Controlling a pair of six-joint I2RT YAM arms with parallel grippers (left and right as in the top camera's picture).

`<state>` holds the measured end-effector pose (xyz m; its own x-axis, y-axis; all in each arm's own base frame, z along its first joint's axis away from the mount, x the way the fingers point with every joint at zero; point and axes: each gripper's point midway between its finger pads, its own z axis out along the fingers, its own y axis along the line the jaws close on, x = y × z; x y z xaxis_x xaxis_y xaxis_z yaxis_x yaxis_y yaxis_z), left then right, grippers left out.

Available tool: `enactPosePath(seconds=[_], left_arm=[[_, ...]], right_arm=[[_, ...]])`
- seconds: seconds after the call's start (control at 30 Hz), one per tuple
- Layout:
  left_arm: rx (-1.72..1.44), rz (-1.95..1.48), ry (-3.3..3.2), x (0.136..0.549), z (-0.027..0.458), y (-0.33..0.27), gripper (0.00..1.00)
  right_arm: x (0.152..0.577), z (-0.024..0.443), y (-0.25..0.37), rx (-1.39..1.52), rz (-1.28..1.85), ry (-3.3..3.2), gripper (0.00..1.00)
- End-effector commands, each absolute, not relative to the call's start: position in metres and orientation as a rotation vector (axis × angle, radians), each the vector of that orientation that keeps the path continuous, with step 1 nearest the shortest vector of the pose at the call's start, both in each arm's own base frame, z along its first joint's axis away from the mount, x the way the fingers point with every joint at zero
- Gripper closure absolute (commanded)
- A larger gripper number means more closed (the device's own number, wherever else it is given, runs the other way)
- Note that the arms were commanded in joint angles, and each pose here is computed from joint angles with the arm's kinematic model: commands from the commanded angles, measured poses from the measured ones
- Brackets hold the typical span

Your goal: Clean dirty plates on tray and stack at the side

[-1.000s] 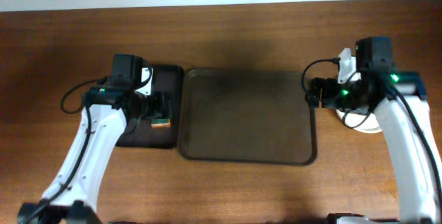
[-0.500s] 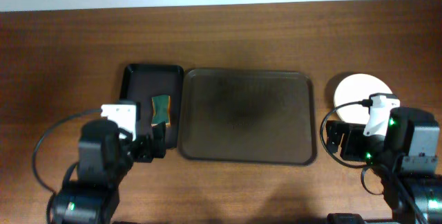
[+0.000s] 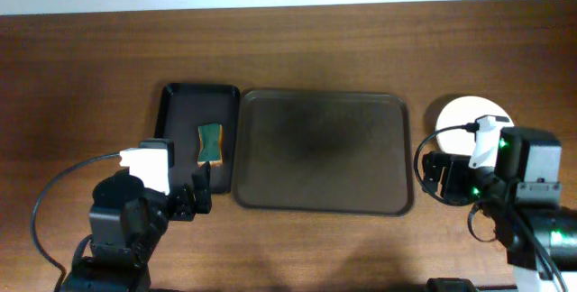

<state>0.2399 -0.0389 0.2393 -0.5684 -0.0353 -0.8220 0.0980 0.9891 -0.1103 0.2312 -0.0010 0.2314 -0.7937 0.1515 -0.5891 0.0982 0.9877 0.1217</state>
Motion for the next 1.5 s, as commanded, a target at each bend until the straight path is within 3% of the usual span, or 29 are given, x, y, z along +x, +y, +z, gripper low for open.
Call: enactPosePath(seconds=[0.0, 0.2, 0.47, 0.77, 1.0, 1.17, 1.47], left_arm=[[0.058, -0.159, 2.178, 0.239, 0.235, -0.038, 0.01], [0.058, -0.159, 2.178, 0.239, 0.235, -0.038, 0.01], [0.058, -0.159, 2.178, 0.239, 0.235, -0.038, 0.0], [0.058, -0.159, 2.178, 0.239, 0.235, -0.038, 0.01], [0.058, -0.159, 2.178, 0.239, 0.235, -0.038, 0.01], [0.058, -0.159, 2.178, 0.239, 0.235, -0.038, 0.01], [0.058, -0.159, 2.178, 0.239, 0.235, -0.038, 0.0]], right_arm=[[0.235, 0.215, -0.002, 0.172, 0.094, 2.562, 0.01], [0.235, 0.216, -0.002, 0.172, 0.092, 2.555, 0.01], [0.228, 0.253, -0.002, 0.137, 0.086, 2.192, 0.01], [0.225, 0.238, 0.034, -0.05, 0.214, 1.725, 0.01], [0.229, 0.236, 0.027, -0.032, 0.188, 1.509, 0.01], [0.237, 0.224, 0.016, -0.003, 0.128, 1.482, 0.01], [0.246, 0.159, 0.008, -0.038, 0.045, 1.634, 0.01]])
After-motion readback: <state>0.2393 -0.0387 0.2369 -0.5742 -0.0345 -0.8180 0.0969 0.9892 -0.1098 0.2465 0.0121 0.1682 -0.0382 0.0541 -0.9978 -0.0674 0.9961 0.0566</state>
